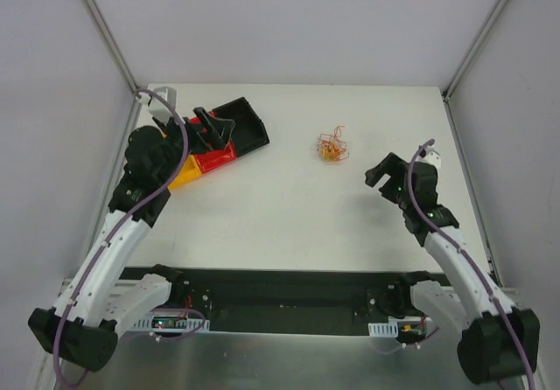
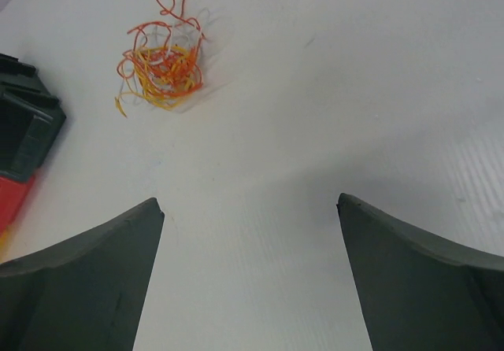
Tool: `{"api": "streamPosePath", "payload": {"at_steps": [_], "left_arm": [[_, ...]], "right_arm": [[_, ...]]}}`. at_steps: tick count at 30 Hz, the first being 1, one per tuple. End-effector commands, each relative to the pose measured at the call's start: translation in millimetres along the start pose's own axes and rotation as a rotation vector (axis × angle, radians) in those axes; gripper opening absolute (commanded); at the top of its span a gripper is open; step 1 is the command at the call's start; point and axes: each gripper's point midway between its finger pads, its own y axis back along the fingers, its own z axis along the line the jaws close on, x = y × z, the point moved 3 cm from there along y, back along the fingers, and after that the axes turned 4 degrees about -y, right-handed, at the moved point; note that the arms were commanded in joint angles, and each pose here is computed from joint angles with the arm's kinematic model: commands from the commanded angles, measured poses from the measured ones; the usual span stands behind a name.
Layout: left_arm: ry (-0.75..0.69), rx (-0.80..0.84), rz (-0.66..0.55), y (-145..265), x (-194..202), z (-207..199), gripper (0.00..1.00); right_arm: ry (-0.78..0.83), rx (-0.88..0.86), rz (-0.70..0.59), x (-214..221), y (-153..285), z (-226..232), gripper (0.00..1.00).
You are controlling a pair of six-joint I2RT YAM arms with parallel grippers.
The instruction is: Untangle the cables
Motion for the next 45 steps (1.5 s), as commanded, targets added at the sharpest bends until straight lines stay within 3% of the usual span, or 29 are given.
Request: {"api": "streamPosePath", "payload": {"at_steps": [1,4,9,13,18,21,28,32,34,40,45], "left_arm": [[0.101,0.076,0.167,-24.6,0.3,-6.7,0.99],[0.114,0.083,0.269,-42.4,24.9,0.3,0.95],[0.129,0.091,0.388,-54.3,59.6,16.9,0.87],[0.195,0.144,0.446,-57.0,65.5,20.8,0.87],[0.248,0.164,0.499,-60.2,76.6,22.9,0.86],[0.278,0.191,0.535,-62.3,83.0,20.0,0.85],[0.351,0.26,0.642,-62.5,105.3,16.0,0.78],[0.339,0.276,0.684,-62.5,119.3,10.7,0.77],[0.331,0.283,0.705,-63.2,125.5,7.1,0.76],[0.309,0.33,0.813,-63.6,151.5,-10.1,0.75],[0.244,0.336,0.932,-61.4,184.2,-26.5,0.7]], "right_arm": [[-0.093,-0.198,-0.096,-41.7,-47.1,61.9,0.96],[-0.077,-0.213,-0.004,-42.4,-86.4,83.9,0.99],[-0.043,-0.265,0.106,-41.8,-138.1,112.5,0.91],[-0.023,-0.273,0.17,-30.4,-174.4,122.2,0.85],[-0.002,-0.288,0.331,2.6,-206.1,132.3,0.67],[0.029,-0.314,0.394,23.6,-200.0,142.2,0.46],[0.083,-0.448,0.44,96.4,-112.5,165.9,0.24],[0.105,-0.633,0.438,139.6,-60.4,182.3,0.25],[0.158,-0.705,0.374,147.6,-41.2,181.4,0.29],[0.26,-0.61,0.181,112.2,-37.1,157.7,0.54],[0.175,-0.444,0.101,102.2,-51.4,122.9,0.56]]}}
